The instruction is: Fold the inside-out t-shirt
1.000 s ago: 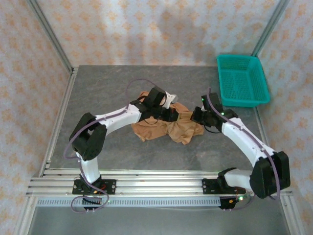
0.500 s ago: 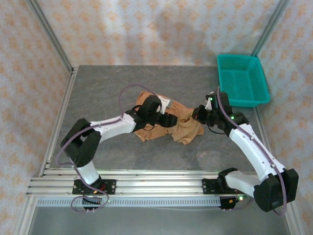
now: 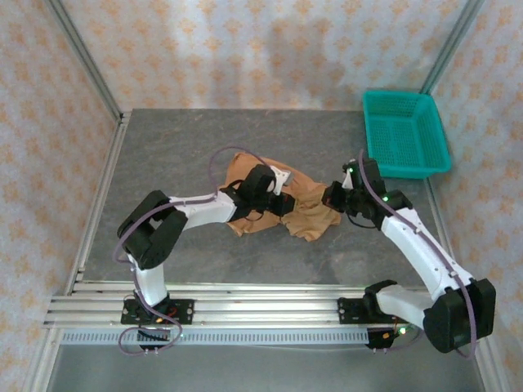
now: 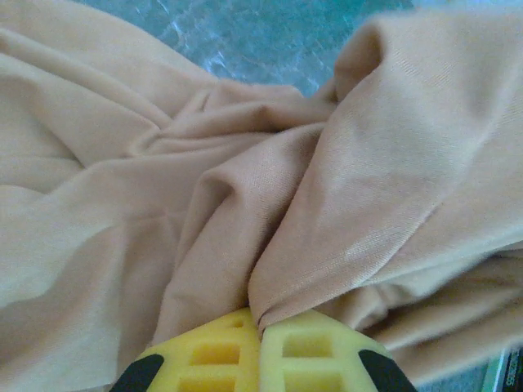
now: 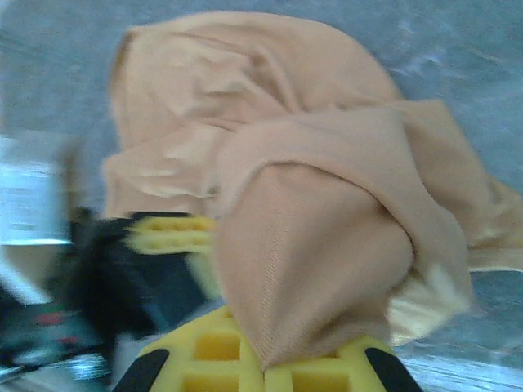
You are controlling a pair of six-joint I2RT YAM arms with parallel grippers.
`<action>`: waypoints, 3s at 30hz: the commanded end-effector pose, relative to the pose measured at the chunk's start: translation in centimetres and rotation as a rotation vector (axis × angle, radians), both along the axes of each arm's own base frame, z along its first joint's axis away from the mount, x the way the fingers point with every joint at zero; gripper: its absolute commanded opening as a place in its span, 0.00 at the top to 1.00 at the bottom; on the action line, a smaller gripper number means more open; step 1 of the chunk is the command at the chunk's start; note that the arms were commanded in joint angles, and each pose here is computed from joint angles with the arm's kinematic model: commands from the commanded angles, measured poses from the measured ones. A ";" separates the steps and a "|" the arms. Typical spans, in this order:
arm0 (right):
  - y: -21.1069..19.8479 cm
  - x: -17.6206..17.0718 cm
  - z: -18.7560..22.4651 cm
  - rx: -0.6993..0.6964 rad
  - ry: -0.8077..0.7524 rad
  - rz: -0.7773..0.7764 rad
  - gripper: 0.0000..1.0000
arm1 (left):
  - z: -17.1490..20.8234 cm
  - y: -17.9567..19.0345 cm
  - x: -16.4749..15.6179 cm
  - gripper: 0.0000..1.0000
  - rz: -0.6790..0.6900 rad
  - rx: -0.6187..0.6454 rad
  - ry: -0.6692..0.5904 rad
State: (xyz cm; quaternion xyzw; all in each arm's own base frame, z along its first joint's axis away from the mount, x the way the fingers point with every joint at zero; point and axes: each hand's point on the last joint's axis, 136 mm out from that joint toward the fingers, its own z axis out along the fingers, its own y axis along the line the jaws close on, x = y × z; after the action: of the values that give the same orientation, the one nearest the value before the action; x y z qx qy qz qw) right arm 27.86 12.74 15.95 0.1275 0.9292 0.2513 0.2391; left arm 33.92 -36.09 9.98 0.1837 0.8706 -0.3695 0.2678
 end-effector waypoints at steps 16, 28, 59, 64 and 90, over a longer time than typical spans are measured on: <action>-3.1 -0.8 -1.6 -0.019 0.076 -0.118 0.57 | 5.8 0.1 0.2 1.00 0.045 -0.108 -0.034; 4.1 -1.0 -3.8 0.246 0.129 -0.100 0.75 | 4.4 -0.2 0.9 1.00 0.077 -0.099 0.016; 3.4 1.7 6.1 0.108 0.003 -0.040 1.00 | 1.5 1.7 4.7 1.00 0.171 -0.051 0.081; 3.5 1.6 14.5 0.181 -0.167 -0.019 1.00 | 2.1 1.0 4.9 1.00 0.190 -0.113 0.096; 4.2 5.6 -4.5 -0.020 0.169 -0.041 1.00 | 2.0 2.4 3.7 1.00 0.210 -0.077 0.082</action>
State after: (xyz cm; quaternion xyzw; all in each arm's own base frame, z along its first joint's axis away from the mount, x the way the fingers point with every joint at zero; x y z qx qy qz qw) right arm 30.75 18.35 9.48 0.1531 0.9525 0.2334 0.1216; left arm 37.50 -34.17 10.16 0.0659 0.8866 -0.3827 0.2511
